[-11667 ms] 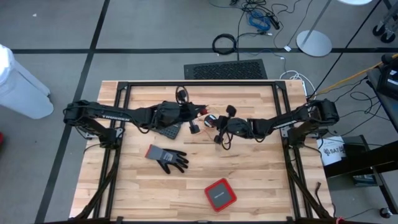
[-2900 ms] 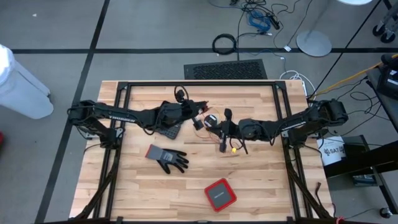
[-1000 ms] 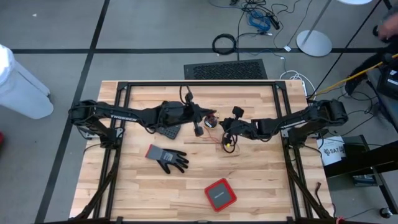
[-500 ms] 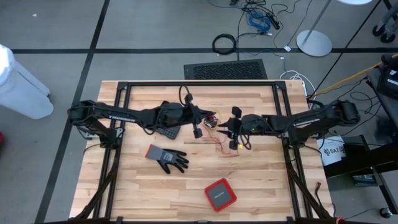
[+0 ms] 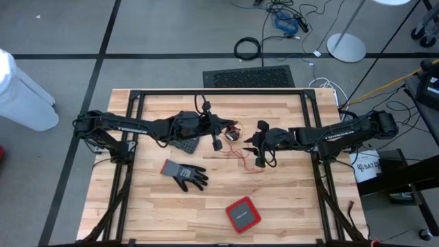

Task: Coil cords
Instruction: Uncoil the red wire from the spool

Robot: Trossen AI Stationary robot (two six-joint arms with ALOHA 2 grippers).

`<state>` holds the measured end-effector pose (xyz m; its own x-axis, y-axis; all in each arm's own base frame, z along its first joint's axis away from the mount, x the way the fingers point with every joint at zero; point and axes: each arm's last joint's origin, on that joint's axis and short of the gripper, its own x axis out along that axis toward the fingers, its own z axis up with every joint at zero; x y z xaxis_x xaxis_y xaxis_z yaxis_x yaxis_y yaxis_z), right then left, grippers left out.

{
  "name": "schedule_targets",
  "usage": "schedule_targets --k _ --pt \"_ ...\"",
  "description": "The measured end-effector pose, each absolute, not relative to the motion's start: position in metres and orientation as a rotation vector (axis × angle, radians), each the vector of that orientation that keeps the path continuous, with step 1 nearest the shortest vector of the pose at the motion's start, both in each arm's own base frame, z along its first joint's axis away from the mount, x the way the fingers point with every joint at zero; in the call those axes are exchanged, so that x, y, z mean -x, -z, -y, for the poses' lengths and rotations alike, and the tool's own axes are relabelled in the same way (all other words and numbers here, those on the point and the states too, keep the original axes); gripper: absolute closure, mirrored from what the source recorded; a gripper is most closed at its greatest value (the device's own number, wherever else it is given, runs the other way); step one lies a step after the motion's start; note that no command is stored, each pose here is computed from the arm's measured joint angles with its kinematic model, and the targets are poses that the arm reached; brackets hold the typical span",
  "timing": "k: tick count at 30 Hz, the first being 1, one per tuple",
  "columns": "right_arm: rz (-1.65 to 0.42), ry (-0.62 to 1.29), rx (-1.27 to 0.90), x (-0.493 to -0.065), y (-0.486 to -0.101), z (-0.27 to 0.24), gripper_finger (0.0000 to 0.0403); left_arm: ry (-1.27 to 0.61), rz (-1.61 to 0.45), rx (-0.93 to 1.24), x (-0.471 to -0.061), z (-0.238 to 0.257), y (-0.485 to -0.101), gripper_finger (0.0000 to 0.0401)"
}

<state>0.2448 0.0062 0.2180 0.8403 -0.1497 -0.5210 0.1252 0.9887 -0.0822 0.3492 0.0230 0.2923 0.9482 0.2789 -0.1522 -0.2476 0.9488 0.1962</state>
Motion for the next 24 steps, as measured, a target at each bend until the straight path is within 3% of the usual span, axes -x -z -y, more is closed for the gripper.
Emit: schedule_targets --k 11,24 --pt "-0.393 0.218 0.131 -0.253 -0.232 -0.004 0.0279 -0.235 -0.145 -0.126 -0.35 -0.022 -0.295 0.0401" --pt "-0.374 0.295 0.175 -0.273 -0.214 -0.002 0.028 -0.193 -0.118 -0.09 -0.35 -0.019 -0.297 0.0401"
